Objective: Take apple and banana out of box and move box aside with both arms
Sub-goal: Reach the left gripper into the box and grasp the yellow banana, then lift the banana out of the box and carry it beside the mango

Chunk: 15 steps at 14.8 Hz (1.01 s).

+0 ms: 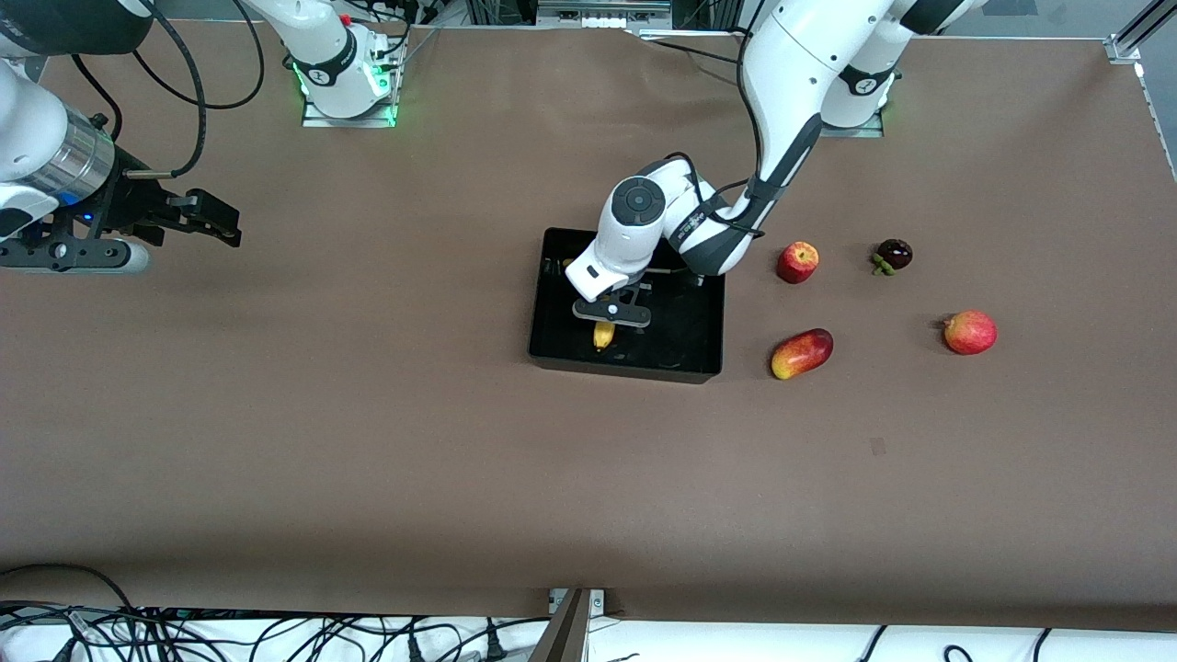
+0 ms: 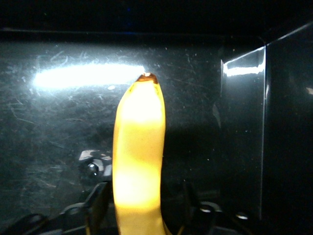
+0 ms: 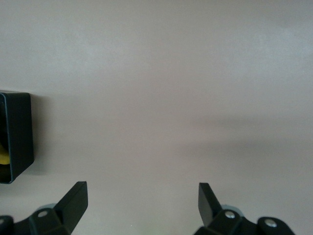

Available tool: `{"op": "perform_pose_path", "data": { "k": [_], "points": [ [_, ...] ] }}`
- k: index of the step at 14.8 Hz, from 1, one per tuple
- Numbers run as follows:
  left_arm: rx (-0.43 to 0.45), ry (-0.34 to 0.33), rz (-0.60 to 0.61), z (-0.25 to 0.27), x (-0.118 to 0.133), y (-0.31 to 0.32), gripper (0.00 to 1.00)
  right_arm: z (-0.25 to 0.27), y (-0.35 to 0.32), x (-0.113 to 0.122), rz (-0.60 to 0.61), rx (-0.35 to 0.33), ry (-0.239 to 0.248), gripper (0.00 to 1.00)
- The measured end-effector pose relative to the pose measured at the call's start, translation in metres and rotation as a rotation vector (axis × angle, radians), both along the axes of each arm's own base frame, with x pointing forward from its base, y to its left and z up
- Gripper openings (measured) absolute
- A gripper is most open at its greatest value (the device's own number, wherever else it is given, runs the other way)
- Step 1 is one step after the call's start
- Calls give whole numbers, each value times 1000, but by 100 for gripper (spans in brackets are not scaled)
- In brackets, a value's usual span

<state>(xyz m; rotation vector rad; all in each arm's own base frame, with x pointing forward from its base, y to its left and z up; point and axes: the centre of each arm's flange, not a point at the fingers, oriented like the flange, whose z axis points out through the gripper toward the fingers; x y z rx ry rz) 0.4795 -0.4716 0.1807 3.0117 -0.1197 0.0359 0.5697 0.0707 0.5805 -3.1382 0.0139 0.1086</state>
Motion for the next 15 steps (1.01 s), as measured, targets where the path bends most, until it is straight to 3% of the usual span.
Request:
{"op": "perform_pose_path", "data": {
  "k": [2, 3, 6, 11, 15],
  "points": [
    [-5, -8, 7, 4, 5, 0, 38, 0, 0, 0, 0, 0, 0, 100],
    [-9, -14, 11, 8, 8, 1, 34, 0, 0, 0, 0, 0, 0, 100],
    [2, -3, 48, 35, 22, 7, 34, 0, 0, 0, 0, 0, 0, 100],
    [72, 91, 116, 125, 42, 25, 34, 0, 0, 0, 0, 0, 0, 100],
    [132, 124, 140, 194, 70, 74, 34, 0, 0, 0, 0, 0, 0, 100]
  ]
}}
